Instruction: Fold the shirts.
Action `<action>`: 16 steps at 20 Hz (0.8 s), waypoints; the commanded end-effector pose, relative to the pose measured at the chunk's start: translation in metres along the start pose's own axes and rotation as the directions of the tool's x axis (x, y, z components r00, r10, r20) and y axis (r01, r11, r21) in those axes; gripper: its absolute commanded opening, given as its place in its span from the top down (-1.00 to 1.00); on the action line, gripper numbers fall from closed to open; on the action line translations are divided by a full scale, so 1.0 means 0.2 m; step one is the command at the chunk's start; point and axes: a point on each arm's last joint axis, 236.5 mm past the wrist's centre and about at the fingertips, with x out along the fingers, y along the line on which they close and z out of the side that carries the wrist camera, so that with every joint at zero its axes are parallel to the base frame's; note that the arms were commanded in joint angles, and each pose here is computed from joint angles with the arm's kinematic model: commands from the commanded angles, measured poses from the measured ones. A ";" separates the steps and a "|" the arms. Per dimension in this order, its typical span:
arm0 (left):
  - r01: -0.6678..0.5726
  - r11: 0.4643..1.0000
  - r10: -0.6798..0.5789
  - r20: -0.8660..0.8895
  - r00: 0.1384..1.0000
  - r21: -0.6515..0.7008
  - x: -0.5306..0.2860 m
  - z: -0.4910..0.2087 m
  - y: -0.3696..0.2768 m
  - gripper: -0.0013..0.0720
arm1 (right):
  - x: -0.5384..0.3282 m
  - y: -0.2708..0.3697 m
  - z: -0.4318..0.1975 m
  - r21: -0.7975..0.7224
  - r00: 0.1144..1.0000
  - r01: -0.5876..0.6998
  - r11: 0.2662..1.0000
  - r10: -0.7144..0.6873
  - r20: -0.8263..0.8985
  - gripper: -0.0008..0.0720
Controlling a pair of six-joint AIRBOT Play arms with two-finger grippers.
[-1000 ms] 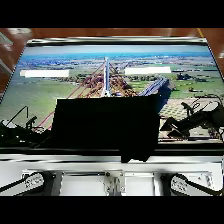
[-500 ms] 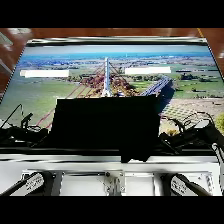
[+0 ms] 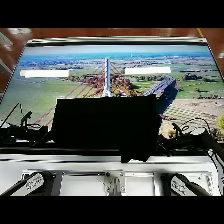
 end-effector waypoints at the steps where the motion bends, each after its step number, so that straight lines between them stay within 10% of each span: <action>1: 0.005 1.000 -0.005 0.006 1.000 0.006 0.00 0.01 -0.01 0.84 | 0.05 0.01 0.05 -0.027 0.998 0.029 0.999 -0.028 0.048 -0.51; 6: 0.004 1.000 -0.004 0.007 1.000 0.010 0.00 0.01 -0.01 0.84 | 0.17 0.10 -0.08 -0.165 0.996 0.075 0.983 -0.083 -0.040 0.79; 16: -0.030 0.971 -0.030 0.247 0.969 0.236 -0.31 0.28 -0.20 0.84 | -0.21 0.58 0.07 -0.275 0.948 -0.164 0.947 0.229 0.222 0.79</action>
